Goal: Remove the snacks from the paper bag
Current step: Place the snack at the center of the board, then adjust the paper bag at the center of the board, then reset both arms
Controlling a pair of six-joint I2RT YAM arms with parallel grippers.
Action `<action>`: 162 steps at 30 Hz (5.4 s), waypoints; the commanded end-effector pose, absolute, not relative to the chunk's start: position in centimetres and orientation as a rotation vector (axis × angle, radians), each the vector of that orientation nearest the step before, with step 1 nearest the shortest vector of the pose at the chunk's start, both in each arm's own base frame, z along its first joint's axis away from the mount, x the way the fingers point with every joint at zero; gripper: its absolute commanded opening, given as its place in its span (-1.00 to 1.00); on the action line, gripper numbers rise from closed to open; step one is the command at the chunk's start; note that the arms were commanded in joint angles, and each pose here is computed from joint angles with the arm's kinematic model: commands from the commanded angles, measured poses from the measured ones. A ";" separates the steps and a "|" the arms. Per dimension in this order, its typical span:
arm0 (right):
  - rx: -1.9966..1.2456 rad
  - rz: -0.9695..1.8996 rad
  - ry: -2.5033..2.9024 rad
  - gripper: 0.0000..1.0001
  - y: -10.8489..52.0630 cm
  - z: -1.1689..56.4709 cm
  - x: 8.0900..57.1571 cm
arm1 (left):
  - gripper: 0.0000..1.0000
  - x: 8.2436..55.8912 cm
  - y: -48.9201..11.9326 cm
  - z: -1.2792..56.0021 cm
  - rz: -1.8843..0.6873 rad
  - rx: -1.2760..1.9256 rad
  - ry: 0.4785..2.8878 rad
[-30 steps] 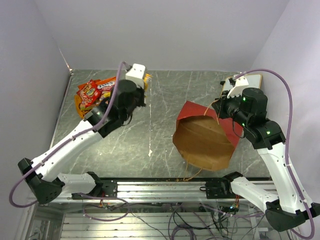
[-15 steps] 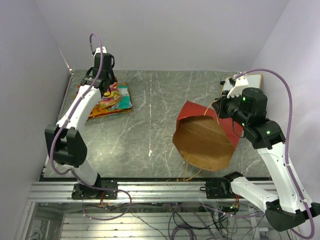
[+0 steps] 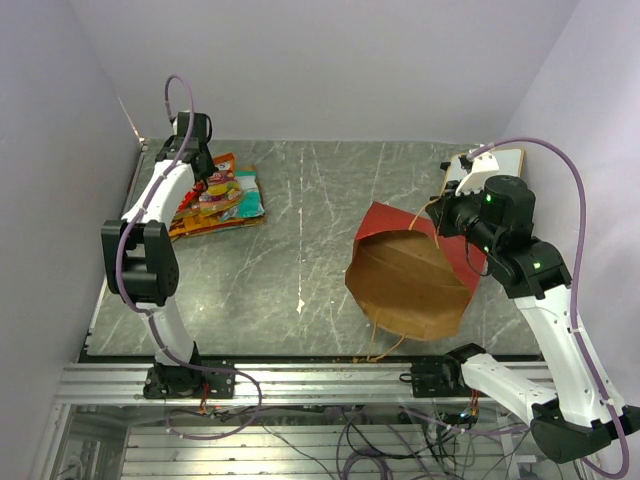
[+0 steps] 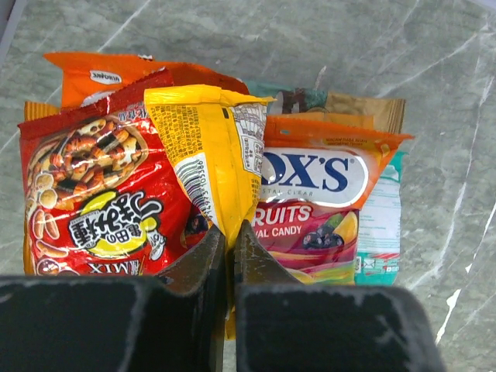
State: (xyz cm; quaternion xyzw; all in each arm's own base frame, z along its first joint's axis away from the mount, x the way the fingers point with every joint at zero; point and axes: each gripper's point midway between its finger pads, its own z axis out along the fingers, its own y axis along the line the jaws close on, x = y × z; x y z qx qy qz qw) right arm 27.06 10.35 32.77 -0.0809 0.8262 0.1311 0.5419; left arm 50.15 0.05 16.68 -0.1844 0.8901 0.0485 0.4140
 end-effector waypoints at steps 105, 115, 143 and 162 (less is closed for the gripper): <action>0.102 0.206 2.175 0.38 6.0 31.4 28.3 | 0.50 37.0 -17.0 28.7 -0.691 -0.134 2.058; 0.209 0.243 2.044 0.98 5.6 35.6 28.4 | 0.55 33.8 -18.2 32.0 -0.734 -0.072 2.053; 0.063 0.686 1.547 1.00 9.9 48.5 22.4 | 0.92 21.3 -8.1 51.6 -0.593 -0.141 1.415; 0.170 0.574 1.580 1.00 7.7 46.8 22.8 | 0.98 21.1 -7.7 50.2 -0.557 -0.135 1.473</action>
